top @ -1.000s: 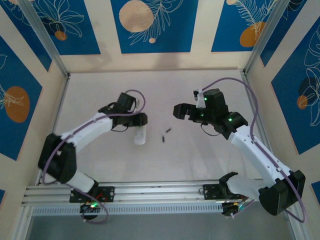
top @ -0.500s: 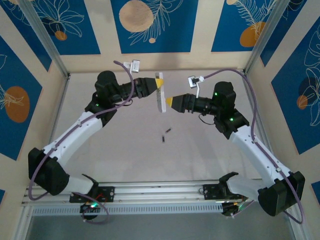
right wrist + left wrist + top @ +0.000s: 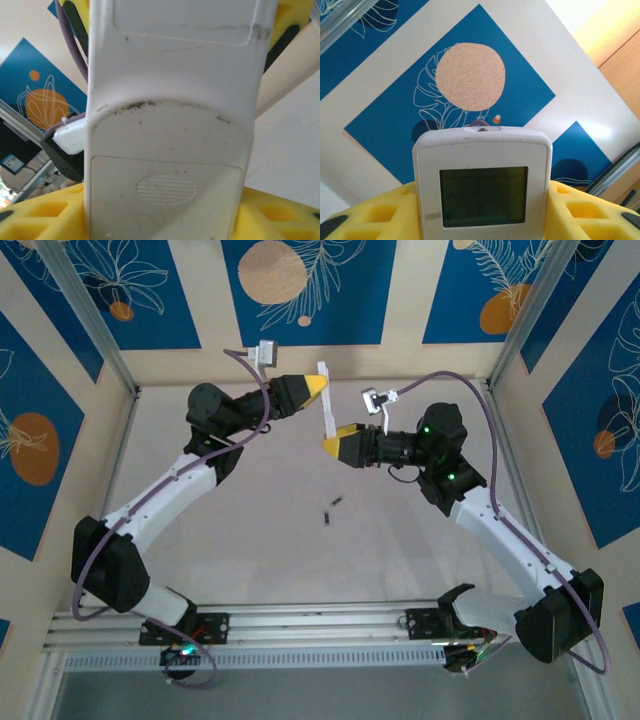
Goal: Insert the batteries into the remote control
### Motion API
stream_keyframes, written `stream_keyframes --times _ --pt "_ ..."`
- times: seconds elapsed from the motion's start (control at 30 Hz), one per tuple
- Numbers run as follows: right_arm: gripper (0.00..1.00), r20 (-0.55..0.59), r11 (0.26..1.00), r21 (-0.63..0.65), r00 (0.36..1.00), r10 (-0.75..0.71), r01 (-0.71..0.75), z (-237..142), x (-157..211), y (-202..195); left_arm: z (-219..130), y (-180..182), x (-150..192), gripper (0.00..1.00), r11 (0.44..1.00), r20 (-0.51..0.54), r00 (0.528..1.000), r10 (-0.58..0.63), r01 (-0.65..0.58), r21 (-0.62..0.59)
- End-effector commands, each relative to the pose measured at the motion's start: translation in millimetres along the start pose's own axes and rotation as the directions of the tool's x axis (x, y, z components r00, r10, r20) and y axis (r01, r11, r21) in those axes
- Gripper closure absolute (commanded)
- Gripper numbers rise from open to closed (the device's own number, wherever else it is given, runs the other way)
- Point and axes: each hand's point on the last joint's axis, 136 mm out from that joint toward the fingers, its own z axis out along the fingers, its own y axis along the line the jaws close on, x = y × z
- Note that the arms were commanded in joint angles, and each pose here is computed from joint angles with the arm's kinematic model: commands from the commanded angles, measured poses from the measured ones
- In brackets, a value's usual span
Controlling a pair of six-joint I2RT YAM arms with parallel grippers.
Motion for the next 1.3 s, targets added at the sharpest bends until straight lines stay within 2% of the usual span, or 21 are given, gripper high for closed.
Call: stream_keyframes --times 0.0,0.17,0.2,0.27,0.33,0.37,0.43,0.5,0.57,0.63,0.7,0.87,1.0,1.2,1.27 --pt "0.47 0.004 0.999 -0.023 1.0 -0.025 0.025 3.9 -7.6 8.1 2.1 -30.2 -12.1 0.58 0.994 0.015 0.999 0.039 -0.04 0.099" --pt "0.64 0.008 0.999 0.009 0.999 -0.032 0.032 6.5 -10.0 5.6 2.3 -22.0 -9.3 0.56 0.996 0.01 0.999 0.037 -0.038 0.087" --pt "0.64 0.009 0.999 0.037 1.0 -0.03 0.03 6.1 -9.2 1.2 2.3 -20.6 -7.7 0.5 0.996 0.003 0.999 0.046 -0.046 0.075" --pt "0.64 0.018 0.992 0.119 0.999 -0.042 0.04 3.2 -9.6 -9.6 -0.8 -17.8 -5.2 0.29 0.996 -0.009 0.997 0.082 -0.082 0.029" --pt "0.63 0.023 0.971 0.227 0.997 -0.075 0.068 -2.5 -9.6 -24.3 -9.5 -13.4 -2.8 0.1 0.986 -0.018 0.989 0.149 -0.15 -0.067" --pt "0.64 0.014 0.956 0.281 0.996 -0.086 0.079 -5.4 -7.3 -32.0 -14.6 -9.0 -1.5 0.05 0.974 -0.026 0.983 0.181 -0.183 -0.13" --pt "0.63 -0.014 0.899 0.417 0.99 -0.143 0.136 -12.9 -5.4 -48.0 -32.9 8.6 -0.5 0.0 0.916 -0.048 0.973 0.226 -0.229 -0.328" --pt "0.63 -0.079 0.818 0.535 0.976 -0.202 0.213 -16.5 -0.4 -63.3 -54.2 24.6 -2.7 0.0 0.835 -0.062 0.969 0.241 -0.239 -0.496" --pt "0.63 -0.152 0.722 0.627 0.954 -0.257 0.294 -20.4 1.6 -76.6 -68.6 35.4 -1.5 0.0 0.778 -0.07 0.972 0.225 -0.222 -0.588" --pt "0.63 -0.227 0.651 0.666 0.931 -0.287 0.363 -18.8 4.8 -84.2 -71.2 41.6 3.3 0.02 0.771 -0.076 0.979 0.187 -0.194 -0.607" --pt "0.63 -0.287 0.62 0.667 0.91 -0.3 0.414 -12.1 10.1 -87.3 -67.8 48.1 8.4 0.03 0.784 -0.08 0.986 0.144 -0.163 -0.599" --pt "0.63 -0.344 0.628 0.611 0.876 -0.338 0.482 10.4 20.3 -78.6 -62.6 68.8 11.7 0.11 0.784 -0.064 0.995 0.08 -0.103 -0.612" --pt "0.62 -0.365 0.635 0.6 0.873 -0.323 0.486 15.6 29.1 -80.9 -45.4 61.7 17.6 0.35 0.86 -0.078 0.996 0.048 -0.081 -0.504" --pt "0.58 -0.373 0.651 0.587 0.875 -0.309 0.48 17.9 37.9 -83.8 -44.7 68.5 27.1 0.7 0.874 -0.085 0.996 -0.001 -0.04 -0.485" --pt "0.55 -0.369 0.656 0.59 0.88 -0.299 0.47 17.9 38.5 -83.9 -44.6 67.9 27.4 0.76 0.878 -0.081 0.997 0.001 -0.04 -0.477"
